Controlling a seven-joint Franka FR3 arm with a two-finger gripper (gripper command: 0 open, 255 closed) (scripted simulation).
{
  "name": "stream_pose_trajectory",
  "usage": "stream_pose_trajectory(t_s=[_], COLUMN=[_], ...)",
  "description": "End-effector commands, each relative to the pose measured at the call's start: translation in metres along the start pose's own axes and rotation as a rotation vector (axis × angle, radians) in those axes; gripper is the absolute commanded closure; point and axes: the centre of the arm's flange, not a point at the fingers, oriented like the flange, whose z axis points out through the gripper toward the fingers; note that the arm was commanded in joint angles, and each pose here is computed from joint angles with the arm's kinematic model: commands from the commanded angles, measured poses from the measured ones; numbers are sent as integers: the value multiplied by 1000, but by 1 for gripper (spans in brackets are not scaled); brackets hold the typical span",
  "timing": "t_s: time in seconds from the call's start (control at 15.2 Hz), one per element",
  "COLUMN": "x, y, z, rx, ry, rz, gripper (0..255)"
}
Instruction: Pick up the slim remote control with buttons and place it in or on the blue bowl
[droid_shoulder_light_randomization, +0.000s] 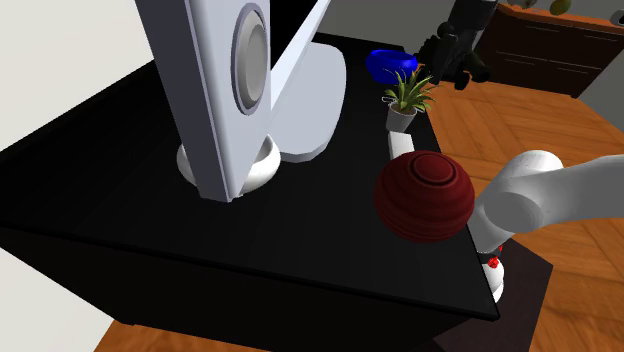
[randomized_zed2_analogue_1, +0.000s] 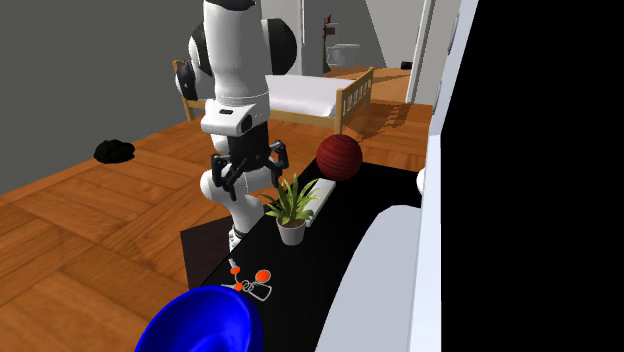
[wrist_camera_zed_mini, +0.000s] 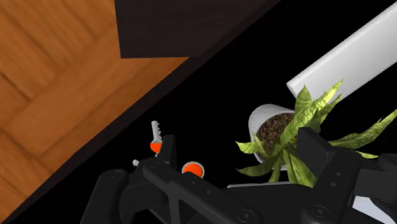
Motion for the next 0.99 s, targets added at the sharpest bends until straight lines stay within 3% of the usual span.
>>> stream_pose_trajectory(t_s=[0.0, 0.46, 0.92], x=[0, -40, -53], y=[0, -76, -160], z=[0, 37, 74], rx=[0, -2, -3], ry=[0, 13, 27], rz=[0, 332, 664], gripper=[0, 0, 0])
